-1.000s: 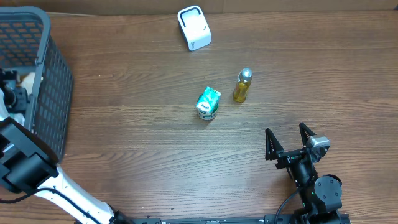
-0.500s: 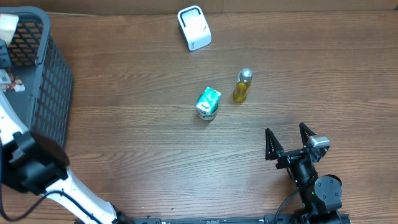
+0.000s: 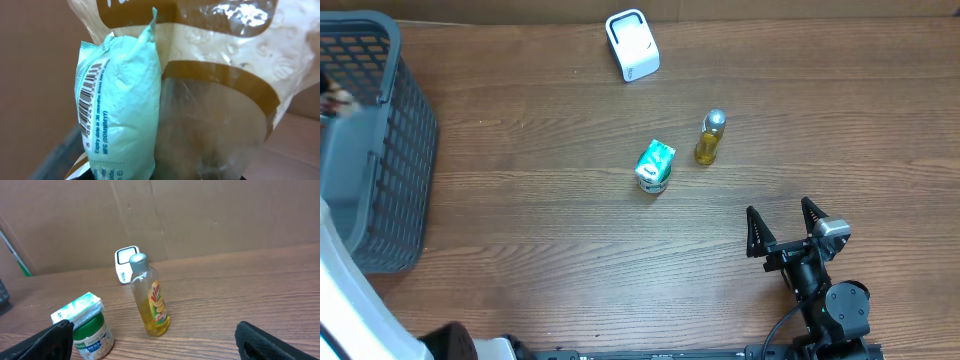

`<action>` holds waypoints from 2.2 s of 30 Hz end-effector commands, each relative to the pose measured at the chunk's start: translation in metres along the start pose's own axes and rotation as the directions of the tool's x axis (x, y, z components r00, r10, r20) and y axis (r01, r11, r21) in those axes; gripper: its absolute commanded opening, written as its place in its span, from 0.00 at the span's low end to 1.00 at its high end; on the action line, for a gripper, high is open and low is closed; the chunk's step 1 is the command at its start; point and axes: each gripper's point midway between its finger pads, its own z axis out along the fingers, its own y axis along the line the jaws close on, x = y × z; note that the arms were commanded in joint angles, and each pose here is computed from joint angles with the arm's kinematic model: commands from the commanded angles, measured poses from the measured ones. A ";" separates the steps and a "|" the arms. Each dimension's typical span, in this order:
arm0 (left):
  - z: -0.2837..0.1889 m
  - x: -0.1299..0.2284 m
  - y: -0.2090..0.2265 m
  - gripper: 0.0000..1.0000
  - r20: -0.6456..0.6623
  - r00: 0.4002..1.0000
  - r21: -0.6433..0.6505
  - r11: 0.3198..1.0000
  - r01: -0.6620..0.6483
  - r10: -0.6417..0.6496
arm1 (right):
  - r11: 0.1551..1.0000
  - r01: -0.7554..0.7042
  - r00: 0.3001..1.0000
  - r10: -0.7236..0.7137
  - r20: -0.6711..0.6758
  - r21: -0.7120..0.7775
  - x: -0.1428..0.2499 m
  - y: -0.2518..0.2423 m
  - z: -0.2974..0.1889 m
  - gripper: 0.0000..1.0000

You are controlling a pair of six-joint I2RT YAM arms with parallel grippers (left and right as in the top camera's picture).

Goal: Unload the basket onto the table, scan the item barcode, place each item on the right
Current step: 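Grasp the mint-green packet and Pantree bag, lift them out with left gripper, then lower the packets onto the table and open the left gripper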

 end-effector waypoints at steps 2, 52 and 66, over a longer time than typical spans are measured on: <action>-0.009 0.017 -0.044 0.07 -0.080 0.994 0.107 0.991 0.078 -0.070 | 1.000 -0.003 1.000 0.003 0.003 0.010 0.002 -0.002 0.000 1.00; 0.062 0.400 -0.270 0.05 -0.820 0.496 0.222 0.957 -0.186 0.286 | 1.000 -0.003 1.000 0.003 0.003 0.010 0.002 -0.002 0.000 1.00; 0.062 0.424 -0.271 0.60 -0.826 0.473 0.248 0.951 -0.184 0.307 | 1.000 -0.003 1.000 0.003 0.003 0.010 0.002 -0.002 0.000 1.00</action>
